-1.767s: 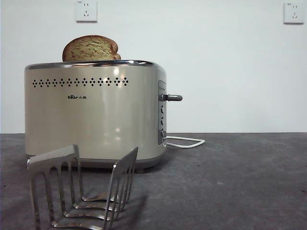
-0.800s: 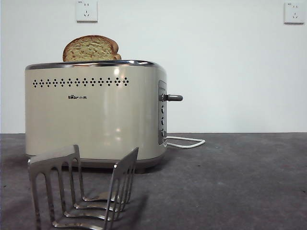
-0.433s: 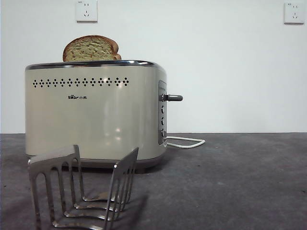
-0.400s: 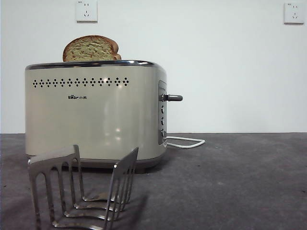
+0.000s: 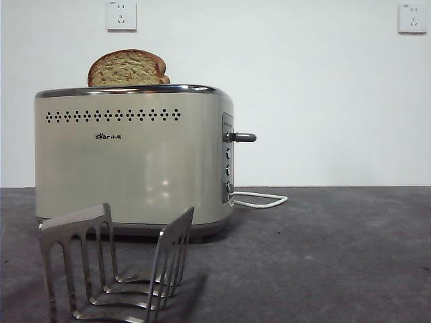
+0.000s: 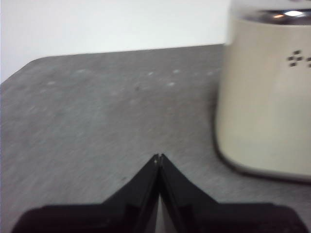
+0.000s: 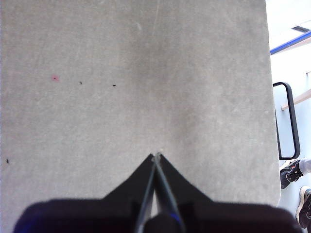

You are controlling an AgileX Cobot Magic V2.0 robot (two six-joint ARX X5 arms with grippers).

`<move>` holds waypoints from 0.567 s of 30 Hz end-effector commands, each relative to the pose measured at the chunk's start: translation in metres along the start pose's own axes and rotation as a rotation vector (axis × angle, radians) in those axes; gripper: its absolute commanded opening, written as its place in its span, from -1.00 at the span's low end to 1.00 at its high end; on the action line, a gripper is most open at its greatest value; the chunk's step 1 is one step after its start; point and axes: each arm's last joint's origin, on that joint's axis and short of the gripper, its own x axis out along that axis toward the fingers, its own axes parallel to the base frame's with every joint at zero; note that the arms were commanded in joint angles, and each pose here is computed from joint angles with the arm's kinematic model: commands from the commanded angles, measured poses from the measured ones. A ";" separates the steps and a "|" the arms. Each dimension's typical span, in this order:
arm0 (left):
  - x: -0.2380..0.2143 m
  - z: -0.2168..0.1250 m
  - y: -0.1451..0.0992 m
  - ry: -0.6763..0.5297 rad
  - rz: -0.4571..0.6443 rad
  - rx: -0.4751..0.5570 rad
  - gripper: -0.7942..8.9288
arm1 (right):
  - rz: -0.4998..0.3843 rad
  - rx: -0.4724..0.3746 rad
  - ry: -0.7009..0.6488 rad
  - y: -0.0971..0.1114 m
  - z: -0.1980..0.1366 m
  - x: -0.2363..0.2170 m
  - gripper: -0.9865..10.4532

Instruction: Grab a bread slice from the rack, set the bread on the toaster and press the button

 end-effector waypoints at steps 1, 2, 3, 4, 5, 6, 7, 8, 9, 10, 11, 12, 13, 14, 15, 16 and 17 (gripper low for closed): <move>-0.002 -0.001 -0.001 -0.023 -0.039 0.013 -0.84 | -0.004 0.002 -0.004 0.000 0.001 0.000 -0.83; -0.002 -0.002 -0.001 -0.019 -0.038 0.012 -0.84 | -0.004 0.002 -0.004 0.000 0.001 0.000 -0.83; -0.003 -0.003 -0.001 -0.010 -0.039 0.013 -0.84 | -0.004 0.002 -0.004 0.000 0.001 0.000 -0.83; -0.003 -0.004 -0.001 0.001 -0.039 0.013 -0.84 | -0.004 0.002 -0.004 0.000 0.001 0.000 -0.83; -0.004 -0.005 -0.001 0.014 -0.040 0.013 -0.84 | -0.004 0.002 -0.004 0.000 0.001 0.000 -0.83; -0.005 -0.006 -0.001 0.024 -0.040 0.013 -0.84 | -0.004 0.002 -0.004 0.000 0.001 0.000 -0.83; -0.006 -0.008 -0.001 0.035 -0.040 0.013 -0.84 | -0.004 0.002 -0.004 0.000 0.001 0.000 -0.83; -0.007 -0.009 -0.001 0.043 -0.041 0.013 -0.84 | -0.004 0.002 -0.004 0.000 0.001 0.000 -0.83; -0.007 -0.010 -0.001 0.050 -0.041 0.013 -0.84 | -0.004 0.002 -0.004 0.000 0.001 0.000 -0.83; -0.009 -0.011 -0.001 0.056 -0.041 0.013 -0.84 | -0.004 0.002 -0.004 0.000 0.001 0.000 -0.83; -0.010 -0.011 -0.001 0.047 -0.039 0.013 -0.84 | -0.004 0.002 -0.004 0.000 0.001 0.000 -0.83; -0.010 -0.010 -0.001 0.034 -0.034 0.015 -0.84 | -0.004 0.002 -0.004 0.000 0.001 0.000 -0.83; -0.011 -0.009 0.000 0.017 -0.027 0.016 -0.84 | -0.004 0.002 -0.004 0.000 0.001 0.000 -0.83; -0.012 -0.008 0.000 0.007 -0.023 0.016 -0.84 | -0.004 0.002 -0.004 0.000 0.001 0.000 -0.83; -0.011 -0.008 0.000 0.011 -0.015 0.015 -0.84 | -0.004 0.002 -0.004 0.000 0.001 0.000 -0.83; -0.011 -0.008 0.001 0.011 -0.013 0.015 -0.84 | -0.004 0.002 -0.004 0.000 0.001 0.000 -0.83; -0.011 -0.008 0.001 0.011 -0.009 0.015 -0.84 | -0.004 0.002 -0.004 0.000 0.001 0.000 -0.83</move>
